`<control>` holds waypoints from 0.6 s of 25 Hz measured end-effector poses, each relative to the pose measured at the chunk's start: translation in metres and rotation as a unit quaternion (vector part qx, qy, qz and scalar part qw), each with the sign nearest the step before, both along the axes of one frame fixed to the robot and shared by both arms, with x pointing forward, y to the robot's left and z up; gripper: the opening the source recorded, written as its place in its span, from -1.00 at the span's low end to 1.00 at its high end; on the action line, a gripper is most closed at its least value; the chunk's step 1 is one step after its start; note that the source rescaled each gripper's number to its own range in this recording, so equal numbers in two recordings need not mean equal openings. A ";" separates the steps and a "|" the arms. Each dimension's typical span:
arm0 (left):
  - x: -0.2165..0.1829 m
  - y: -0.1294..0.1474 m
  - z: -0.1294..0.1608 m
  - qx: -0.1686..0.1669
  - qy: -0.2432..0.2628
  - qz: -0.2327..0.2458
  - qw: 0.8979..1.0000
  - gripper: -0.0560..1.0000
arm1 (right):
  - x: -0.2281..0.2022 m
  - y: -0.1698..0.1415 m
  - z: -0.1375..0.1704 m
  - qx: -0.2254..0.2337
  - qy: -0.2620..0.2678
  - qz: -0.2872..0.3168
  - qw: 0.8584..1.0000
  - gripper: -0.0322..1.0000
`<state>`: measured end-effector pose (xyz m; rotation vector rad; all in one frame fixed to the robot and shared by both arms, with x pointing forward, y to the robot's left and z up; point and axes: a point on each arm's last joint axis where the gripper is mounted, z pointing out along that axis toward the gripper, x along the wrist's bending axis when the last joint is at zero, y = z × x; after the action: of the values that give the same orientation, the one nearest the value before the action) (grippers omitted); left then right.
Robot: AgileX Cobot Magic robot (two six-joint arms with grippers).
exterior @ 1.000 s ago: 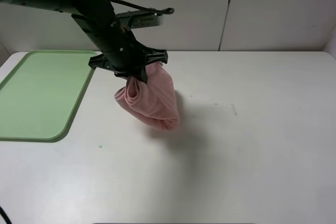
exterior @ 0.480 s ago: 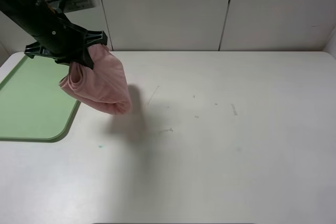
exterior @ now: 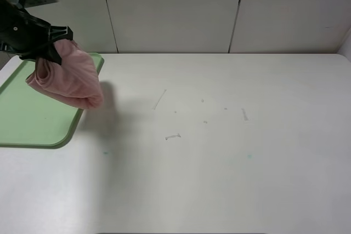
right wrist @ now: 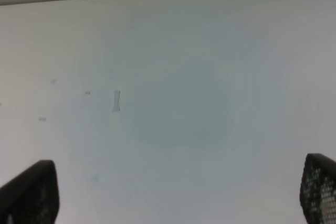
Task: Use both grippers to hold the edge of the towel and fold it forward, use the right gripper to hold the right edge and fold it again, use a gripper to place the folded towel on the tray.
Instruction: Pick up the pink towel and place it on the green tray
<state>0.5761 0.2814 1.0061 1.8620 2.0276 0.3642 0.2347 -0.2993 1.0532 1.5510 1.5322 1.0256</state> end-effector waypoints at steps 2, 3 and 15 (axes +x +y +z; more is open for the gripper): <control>0.001 0.011 -0.001 0.002 -0.007 0.012 1.000 -0.72 | 0.000 0.000 0.000 0.000 0.000 0.000 1.000 1.00; 0.001 0.015 -0.002 0.003 -0.010 0.018 1.000 -0.72 | 0.000 0.000 0.000 0.000 0.000 0.000 1.000 1.00; -0.010 0.054 -0.041 0.018 -0.020 0.058 0.998 -0.72 | 0.000 0.000 0.000 0.000 0.000 0.000 1.000 1.00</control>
<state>0.5660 0.3351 0.9650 1.7476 2.1200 0.4676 0.2347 -0.2993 1.0532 1.5510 1.5322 1.0257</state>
